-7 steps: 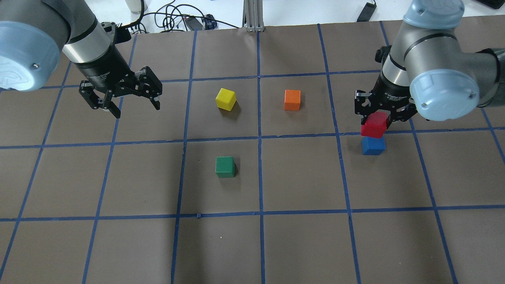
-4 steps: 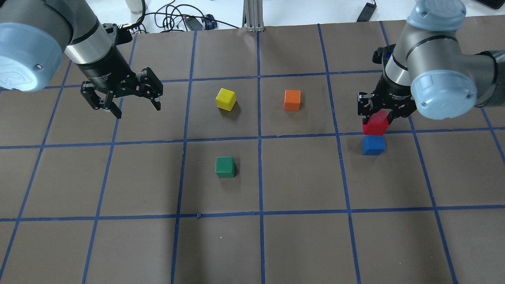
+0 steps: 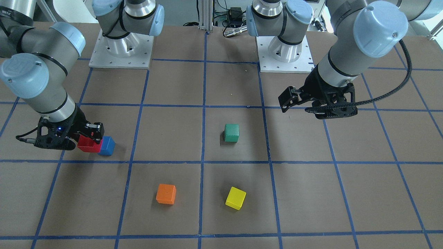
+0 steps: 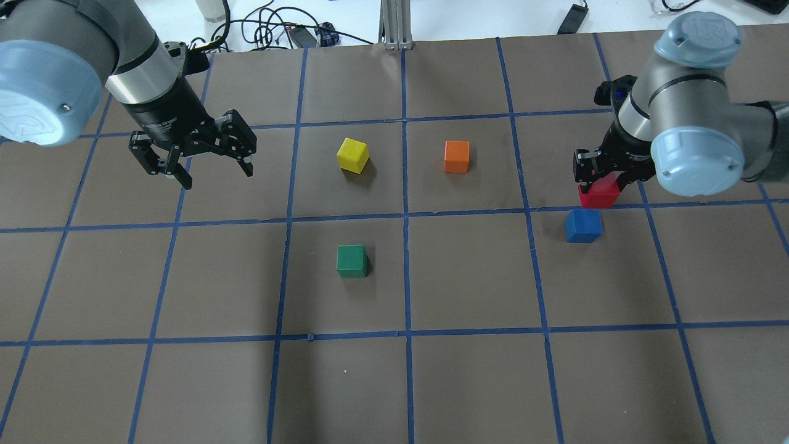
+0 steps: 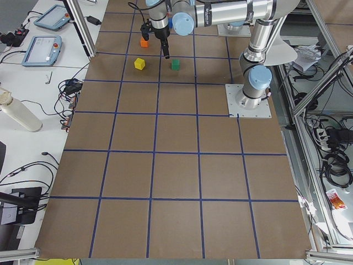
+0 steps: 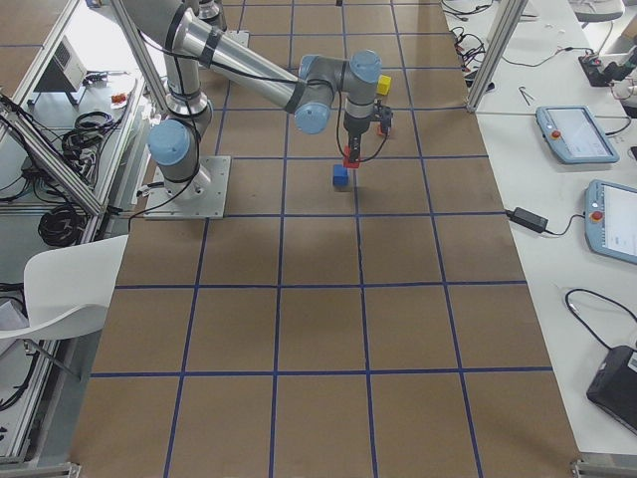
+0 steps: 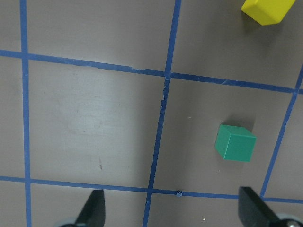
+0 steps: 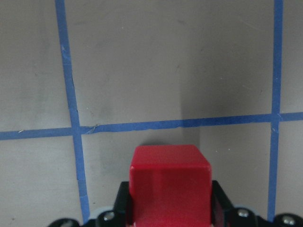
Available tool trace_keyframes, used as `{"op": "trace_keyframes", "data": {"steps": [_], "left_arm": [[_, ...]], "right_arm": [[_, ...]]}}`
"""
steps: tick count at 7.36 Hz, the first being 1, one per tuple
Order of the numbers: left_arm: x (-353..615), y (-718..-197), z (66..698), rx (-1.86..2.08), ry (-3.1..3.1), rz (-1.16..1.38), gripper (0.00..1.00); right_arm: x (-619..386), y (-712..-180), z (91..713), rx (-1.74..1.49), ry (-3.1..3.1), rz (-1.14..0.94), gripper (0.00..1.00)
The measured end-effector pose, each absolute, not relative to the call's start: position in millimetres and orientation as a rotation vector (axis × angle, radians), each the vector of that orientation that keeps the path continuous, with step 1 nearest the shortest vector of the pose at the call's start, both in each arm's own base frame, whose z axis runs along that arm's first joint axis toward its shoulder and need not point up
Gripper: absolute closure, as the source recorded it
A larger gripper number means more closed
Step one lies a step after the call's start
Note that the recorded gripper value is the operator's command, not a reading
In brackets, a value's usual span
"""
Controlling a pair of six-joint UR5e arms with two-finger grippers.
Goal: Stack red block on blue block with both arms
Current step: 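Lower the red cube onto the blue cube with the right gripper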
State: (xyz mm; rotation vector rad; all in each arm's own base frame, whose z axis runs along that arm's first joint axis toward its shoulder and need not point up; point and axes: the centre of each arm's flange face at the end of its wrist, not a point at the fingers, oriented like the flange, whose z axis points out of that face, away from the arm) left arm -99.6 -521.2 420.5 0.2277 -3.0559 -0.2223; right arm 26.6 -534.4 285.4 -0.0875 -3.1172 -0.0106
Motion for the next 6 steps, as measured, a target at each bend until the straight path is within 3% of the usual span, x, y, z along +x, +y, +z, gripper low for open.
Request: {"op": "trace_keyframes", "data": {"steps": [6], "left_arm": [[-102.2,-520.9,414.4,0.224,-3.056,-0.227,0.0]], "right_arm": [[28.8,-510.6,266.9,-0.127,-3.108,0.042,0.89]]}}
